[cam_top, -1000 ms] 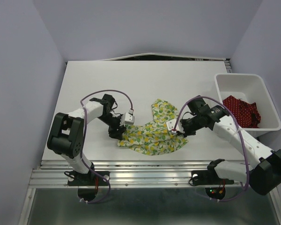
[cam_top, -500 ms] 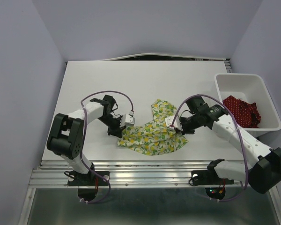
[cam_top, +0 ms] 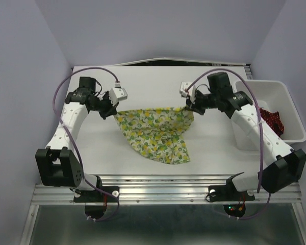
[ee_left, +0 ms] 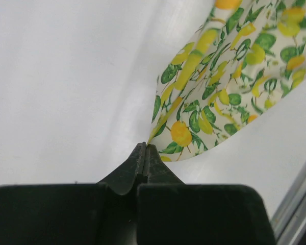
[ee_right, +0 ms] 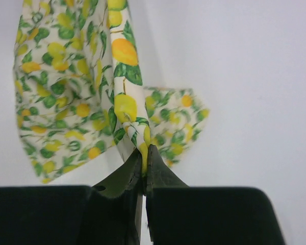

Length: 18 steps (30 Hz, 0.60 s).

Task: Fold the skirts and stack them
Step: Flatten the skirt out

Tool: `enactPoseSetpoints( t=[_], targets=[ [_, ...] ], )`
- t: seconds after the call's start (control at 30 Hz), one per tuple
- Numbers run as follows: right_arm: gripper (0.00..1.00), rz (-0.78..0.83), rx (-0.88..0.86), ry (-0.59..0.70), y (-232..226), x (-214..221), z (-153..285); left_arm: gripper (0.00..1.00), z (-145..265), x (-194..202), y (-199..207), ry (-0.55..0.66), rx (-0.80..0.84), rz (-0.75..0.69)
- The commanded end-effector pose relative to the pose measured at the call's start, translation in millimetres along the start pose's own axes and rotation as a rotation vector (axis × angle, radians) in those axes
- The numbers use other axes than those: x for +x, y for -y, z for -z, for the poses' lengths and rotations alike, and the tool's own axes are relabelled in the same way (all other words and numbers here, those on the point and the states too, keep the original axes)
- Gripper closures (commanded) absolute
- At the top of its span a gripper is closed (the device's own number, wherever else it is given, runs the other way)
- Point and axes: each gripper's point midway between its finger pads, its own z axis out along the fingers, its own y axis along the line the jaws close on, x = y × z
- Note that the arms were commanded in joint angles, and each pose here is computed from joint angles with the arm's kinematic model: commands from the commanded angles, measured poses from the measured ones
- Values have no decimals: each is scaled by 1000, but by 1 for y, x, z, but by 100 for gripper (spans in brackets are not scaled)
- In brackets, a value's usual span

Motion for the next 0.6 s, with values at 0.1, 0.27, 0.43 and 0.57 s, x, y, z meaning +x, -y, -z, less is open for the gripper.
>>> enactPoseSetpoints(
  t=[0.1, 0.27, 0.43, 0.57],
  targets=[
    [99, -21, 401, 293, 152, -117, 59, 100, 113, -120, -112, 217, -564, 24],
    [99, 22, 512, 409, 184, -166, 92, 100, 172, -180, -137, 333, -702, 14],
    [99, 31, 577, 485, 179, -187, 124, 100, 217, -205, -122, 421, -793, -15],
    [99, 36, 622, 547, 164, -193, 147, 100, 242, -206, -104, 472, -874, 0]
  ],
)
